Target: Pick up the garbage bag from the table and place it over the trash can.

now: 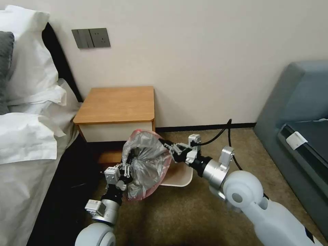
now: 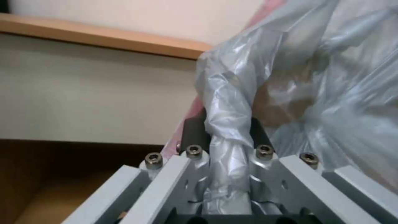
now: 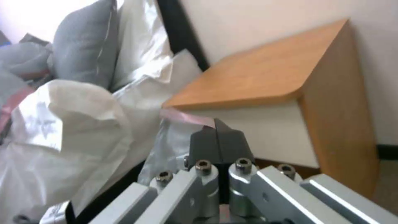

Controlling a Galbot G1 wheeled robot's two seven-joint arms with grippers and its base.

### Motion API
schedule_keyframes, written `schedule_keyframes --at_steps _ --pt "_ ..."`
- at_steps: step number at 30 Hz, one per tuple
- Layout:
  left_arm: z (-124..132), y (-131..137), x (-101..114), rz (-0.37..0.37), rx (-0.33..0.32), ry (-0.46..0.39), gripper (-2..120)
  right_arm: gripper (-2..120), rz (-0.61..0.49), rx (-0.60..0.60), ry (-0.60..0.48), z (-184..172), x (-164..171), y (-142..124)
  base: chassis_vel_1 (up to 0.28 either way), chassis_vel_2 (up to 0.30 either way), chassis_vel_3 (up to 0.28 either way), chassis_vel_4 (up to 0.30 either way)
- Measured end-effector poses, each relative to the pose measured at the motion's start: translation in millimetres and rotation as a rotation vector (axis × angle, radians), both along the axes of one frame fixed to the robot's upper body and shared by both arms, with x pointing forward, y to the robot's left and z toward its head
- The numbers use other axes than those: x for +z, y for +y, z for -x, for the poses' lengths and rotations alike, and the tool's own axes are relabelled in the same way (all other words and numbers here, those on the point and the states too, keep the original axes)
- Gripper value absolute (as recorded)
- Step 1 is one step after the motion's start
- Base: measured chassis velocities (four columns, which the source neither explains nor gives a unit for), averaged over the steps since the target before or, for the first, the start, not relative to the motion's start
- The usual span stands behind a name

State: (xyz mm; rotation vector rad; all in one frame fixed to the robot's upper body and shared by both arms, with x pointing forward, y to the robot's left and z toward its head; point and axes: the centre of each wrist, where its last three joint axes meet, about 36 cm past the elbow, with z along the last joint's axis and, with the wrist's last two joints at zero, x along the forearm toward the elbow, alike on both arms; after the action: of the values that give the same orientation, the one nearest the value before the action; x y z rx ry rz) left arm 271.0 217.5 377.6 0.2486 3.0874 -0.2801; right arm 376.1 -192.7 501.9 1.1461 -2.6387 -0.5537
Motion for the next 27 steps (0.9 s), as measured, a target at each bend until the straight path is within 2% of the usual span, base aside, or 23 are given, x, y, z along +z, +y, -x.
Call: schedule_keyframes --at_steps 6,12,27 --pt "0.0 -0.7 0.0 0.013 0.005 0.008 7 0 0.034 -0.052 -0.007 -4.6 8.8 -6.6 0.0 0.0 0.0 0.0" --pt "0.5 -1.4 4.9 0.049 0.008 0.02 7 0 0.153 -0.115 0.031 -13.9 17.6 -17.8 0.0 0.0 0.0 0.0" --pt "4.9 -0.9 4.9 0.059 -0.01 0.019 7 0 0.285 -0.095 0.053 -50.5 25.4 -40.2 0.0 0.0 0.0 0.0"
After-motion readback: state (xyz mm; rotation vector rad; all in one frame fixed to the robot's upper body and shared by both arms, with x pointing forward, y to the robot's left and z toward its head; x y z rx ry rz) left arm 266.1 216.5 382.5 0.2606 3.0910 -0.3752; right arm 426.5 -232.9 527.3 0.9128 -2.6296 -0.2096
